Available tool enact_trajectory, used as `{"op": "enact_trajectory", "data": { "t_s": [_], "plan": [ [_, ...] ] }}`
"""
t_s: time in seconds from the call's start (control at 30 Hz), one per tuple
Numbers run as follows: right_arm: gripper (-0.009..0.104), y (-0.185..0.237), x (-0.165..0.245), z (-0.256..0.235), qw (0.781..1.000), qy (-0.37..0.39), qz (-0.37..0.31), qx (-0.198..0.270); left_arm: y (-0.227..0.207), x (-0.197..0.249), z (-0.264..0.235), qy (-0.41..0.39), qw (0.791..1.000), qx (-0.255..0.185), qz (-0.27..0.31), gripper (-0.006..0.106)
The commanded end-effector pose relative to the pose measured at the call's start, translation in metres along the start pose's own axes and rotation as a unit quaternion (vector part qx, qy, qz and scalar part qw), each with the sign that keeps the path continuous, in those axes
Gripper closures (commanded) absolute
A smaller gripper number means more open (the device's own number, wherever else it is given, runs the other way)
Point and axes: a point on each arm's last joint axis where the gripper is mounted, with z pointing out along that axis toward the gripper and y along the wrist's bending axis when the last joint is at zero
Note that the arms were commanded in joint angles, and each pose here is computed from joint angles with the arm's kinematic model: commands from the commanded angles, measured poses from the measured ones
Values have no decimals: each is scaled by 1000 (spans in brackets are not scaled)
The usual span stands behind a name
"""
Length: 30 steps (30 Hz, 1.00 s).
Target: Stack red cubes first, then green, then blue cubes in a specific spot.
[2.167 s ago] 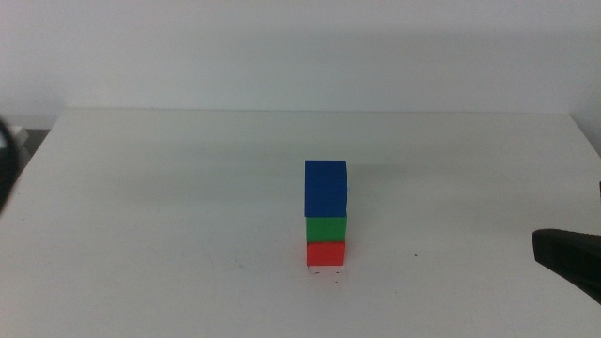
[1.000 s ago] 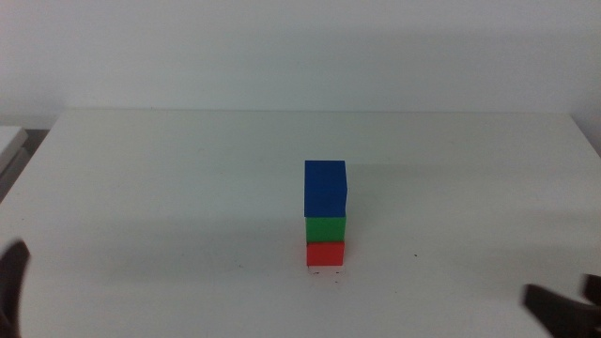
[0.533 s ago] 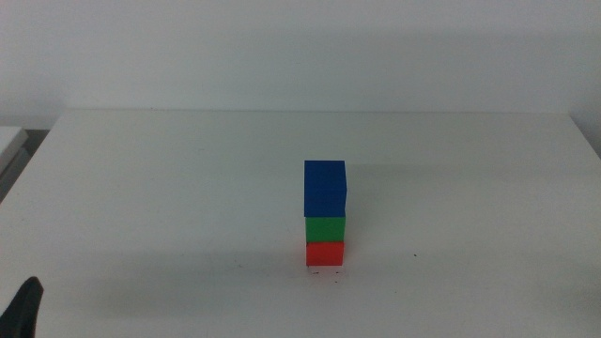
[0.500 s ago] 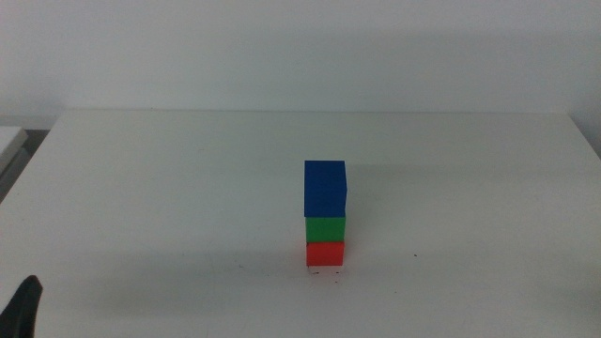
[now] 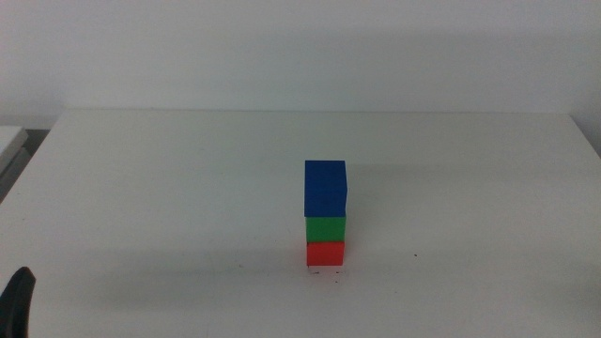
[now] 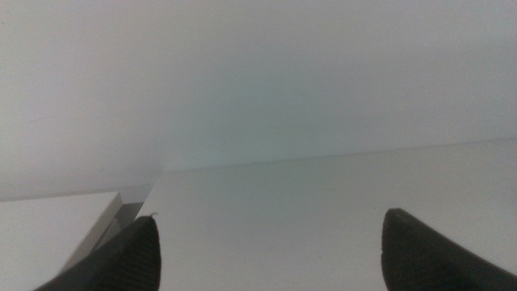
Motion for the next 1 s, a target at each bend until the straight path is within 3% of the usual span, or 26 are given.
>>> {"op": "enact_trajectory", "data": {
  "t_s": [0.0,0.07,0.23,0.97],
  "plan": [
    [2,1,0,0,1000,-5,-9,-13,0,-1,0,-7,1000,-3,1,7],
    [2,2,0,0,1000,-4,-18,-18,0,-1,0,-7,1000,-3,1,7],
    [2,6,-3,0,984,-27,-170,-37,0,-1,0,-7,1000,-3,1,7],
    [2,7,-5,0,982,-38,-178,-42,1,-1,0,-7,999,-6,33,7]
  ]
}}
